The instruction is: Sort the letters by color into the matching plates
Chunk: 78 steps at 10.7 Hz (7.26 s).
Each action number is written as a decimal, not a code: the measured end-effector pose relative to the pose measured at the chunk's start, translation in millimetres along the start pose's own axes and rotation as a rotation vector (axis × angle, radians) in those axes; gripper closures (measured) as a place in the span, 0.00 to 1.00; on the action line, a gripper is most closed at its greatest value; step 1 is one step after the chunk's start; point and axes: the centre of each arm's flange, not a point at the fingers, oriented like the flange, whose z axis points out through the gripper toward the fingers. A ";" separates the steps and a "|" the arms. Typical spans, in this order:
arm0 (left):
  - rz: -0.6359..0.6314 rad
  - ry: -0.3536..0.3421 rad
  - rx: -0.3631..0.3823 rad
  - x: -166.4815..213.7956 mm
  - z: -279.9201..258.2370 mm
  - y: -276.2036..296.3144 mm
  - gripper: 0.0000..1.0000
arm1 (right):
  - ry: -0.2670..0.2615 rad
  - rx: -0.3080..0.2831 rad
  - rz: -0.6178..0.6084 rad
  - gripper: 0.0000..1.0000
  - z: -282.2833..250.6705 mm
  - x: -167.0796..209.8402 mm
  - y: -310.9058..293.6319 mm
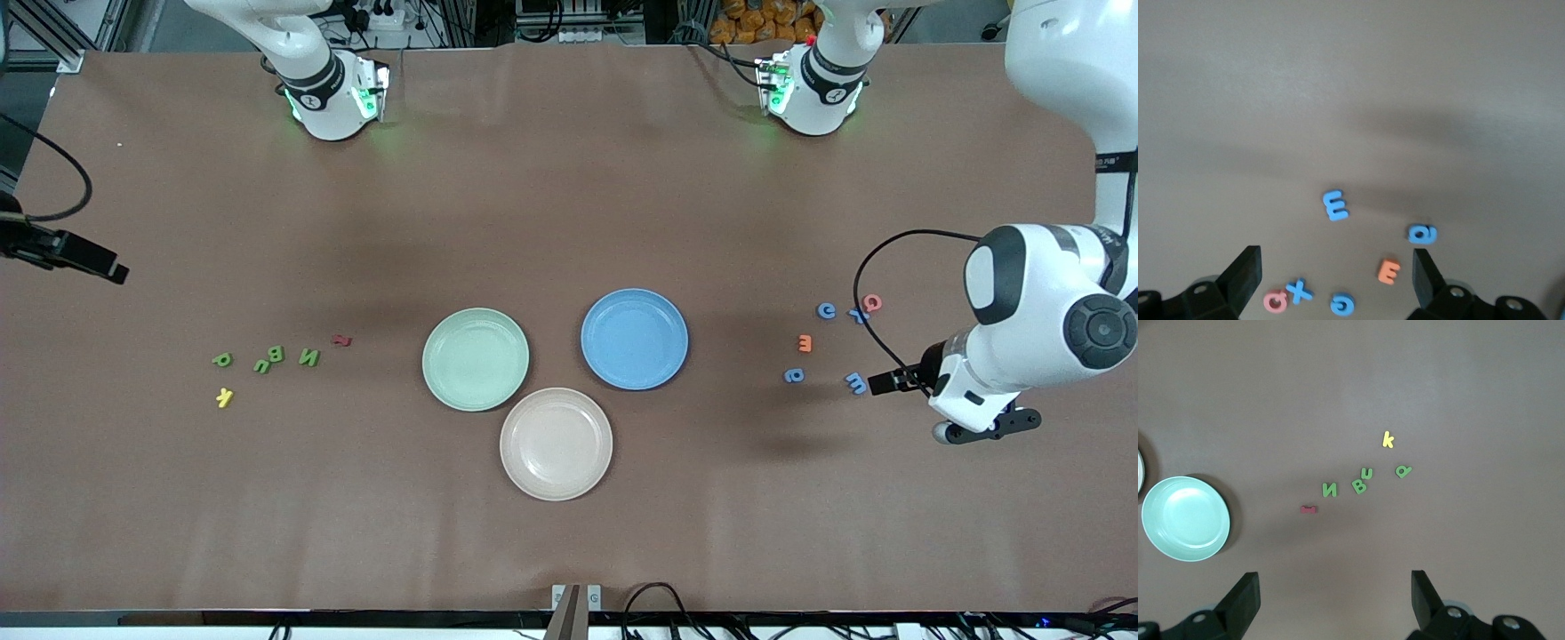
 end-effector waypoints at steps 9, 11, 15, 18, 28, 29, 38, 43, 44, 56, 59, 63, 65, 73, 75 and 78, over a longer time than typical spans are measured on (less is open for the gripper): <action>-0.050 0.074 -0.027 8.5 55.4 -6.3 0.00 | 0.087 0.028 0.148 0.00 157.9 6.4 -60.1; -0.137 0.056 -0.030 2.0 82.1 -7.3 0.00 | 0.065 0.070 0.186 0.00 192.3 2.6 -60.7; -0.210 0.037 -0.029 -8.3 107.6 -8.9 0.00 | 0.015 0.063 0.220 0.00 268.0 4.5 -56.0; -0.221 0.067 -0.043 -19.3 131.6 -13.5 0.00 | -0.002 0.042 0.231 0.00 322.9 7.2 -52.0; -0.277 0.037 -0.042 -28.3 171.2 -24.9 0.00 | -0.014 -0.049 0.130 0.00 404.6 -5.1 -44.1; -0.277 0.040 -0.044 -28.0 174.8 -24.6 0.00 | -0.014 -0.053 0.095 0.00 404.7 -5.4 -45.0; -0.286 0.068 -0.052 -23.2 166.0 -29.5 0.73 | -0.005 -0.053 0.046 0.05 422.6 -10.1 -52.4; -0.262 0.105 -0.067 -19.0 127.2 -13.5 0.73 | 0.017 -0.047 0.047 0.43 427.3 -13.7 -50.3; -0.242 0.116 -0.076 -20.8 115.4 -0.3 0.73 | 0.020 -0.046 0.047 0.50 427.6 -14.0 -50.1; -0.148 0.084 -0.141 -150.8 94.2 266.8 0.73 | -0.034 -0.054 0.043 0.67 357.8 16.3 -65.9; -0.140 0.088 -0.115 -187.5 104.5 307.8 0.73 | 0.010 -0.022 -0.021 0.67 326.7 23.7 -109.6; -0.075 0.149 -0.057 -191.7 115.6 317.9 0.42 | 0.042 0.023 -0.146 0.67 308.1 5.0 -191.8; -0.065 0.155 -0.050 -189.1 116.4 315.5 0.17 | 0.057 0.033 -0.203 0.67 301.1 -7.1 -226.6; 0.042 0.152 -0.007 -102.6 116.9 204.3 0.00 | 0.002 0.019 -0.296 0.67 334.0 -58.0 -364.8; 0.077 0.143 0.004 -84.7 119.8 169.6 0.00 | -0.012 0.007 -0.313 0.64 344.9 -68.1 -378.1; 0.150 0.119 0.021 -75.2 129.7 135.9 0.00 | 0.004 -0.051 -0.340 0.27 341.6 -69.1 -380.0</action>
